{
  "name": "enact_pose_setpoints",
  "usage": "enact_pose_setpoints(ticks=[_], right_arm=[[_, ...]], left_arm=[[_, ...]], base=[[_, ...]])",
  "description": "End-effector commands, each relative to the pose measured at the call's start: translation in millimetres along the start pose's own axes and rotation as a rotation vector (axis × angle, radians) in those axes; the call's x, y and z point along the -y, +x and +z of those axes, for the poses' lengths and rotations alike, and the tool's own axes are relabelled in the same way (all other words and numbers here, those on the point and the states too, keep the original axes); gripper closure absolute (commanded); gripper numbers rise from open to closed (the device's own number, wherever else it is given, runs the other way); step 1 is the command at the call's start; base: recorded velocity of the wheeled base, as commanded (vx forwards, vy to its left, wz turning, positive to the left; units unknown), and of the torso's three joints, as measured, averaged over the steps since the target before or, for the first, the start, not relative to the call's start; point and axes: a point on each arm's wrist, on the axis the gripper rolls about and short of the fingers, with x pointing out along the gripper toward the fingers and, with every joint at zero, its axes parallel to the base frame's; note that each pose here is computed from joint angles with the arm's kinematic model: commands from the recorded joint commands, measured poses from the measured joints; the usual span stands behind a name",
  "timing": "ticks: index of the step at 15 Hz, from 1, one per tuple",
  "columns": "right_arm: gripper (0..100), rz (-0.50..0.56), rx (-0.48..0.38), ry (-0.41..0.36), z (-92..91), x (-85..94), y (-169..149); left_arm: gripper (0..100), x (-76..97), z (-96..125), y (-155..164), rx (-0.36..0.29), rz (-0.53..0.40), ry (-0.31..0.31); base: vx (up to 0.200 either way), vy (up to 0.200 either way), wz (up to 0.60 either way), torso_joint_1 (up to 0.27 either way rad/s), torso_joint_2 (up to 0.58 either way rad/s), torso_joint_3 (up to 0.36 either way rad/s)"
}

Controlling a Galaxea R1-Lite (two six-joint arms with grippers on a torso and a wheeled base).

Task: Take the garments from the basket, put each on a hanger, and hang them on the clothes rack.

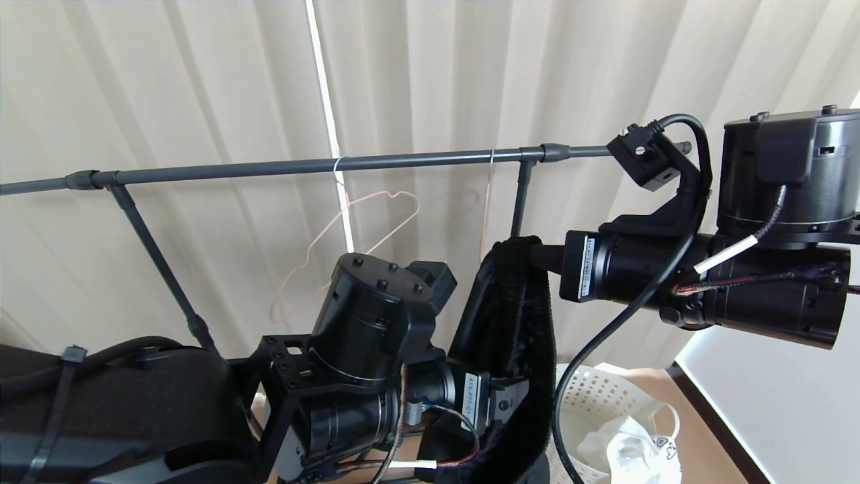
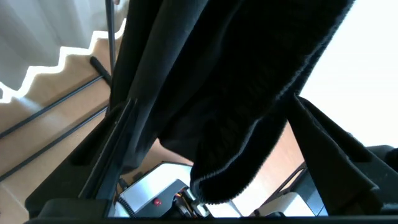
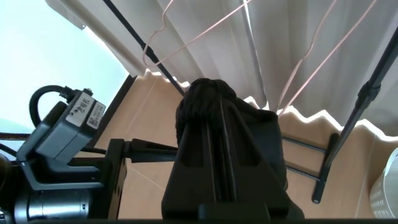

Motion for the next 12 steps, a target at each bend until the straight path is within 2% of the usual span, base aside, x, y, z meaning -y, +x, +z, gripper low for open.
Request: enact_pose_setpoints(ticks=[1, 3, 6, 10, 12], right_arm=[[100, 0.004, 0.008, -0.001, 1.5, -0.9, -3], [100, 0.003, 0.022, -0.001, 3.8, -1.5, -7], [100, 0.007, 0.047, -0.004, 8.4, -3.2, -14], [100, -0.001, 0.072, 0.0, 13.8, -0.8, -21], [100, -0.031, 0.099, 0.009, 21.0, 7.7, -22]], left_arm=[[0, 0.1, -3, 5, -0.013, 0.008, 0.003], [0, 0.9, -8, 12, -0.02, 0.054, 0.011], [0, 0.0, -30, 38, -0.064, 0.186, 0.038], [0, -6.5, -50, 44, -0.133, 0.222, 0.042], [0, -11.8, -61, 41, -0.157, 0.261, 0.045]], base=[[0.0, 0.0, 0.0, 0.0, 0.0, 0.0], [0.0, 0.0, 0.0, 0.0, 0.0, 0.0], [0.0, 0.0, 0.0, 0.0, 0.0, 0.0], [0.0, 0.0, 0.0, 0.0, 0.0, 0.0], [0.0, 0.0, 0.0, 0.0, 0.0, 0.0]])
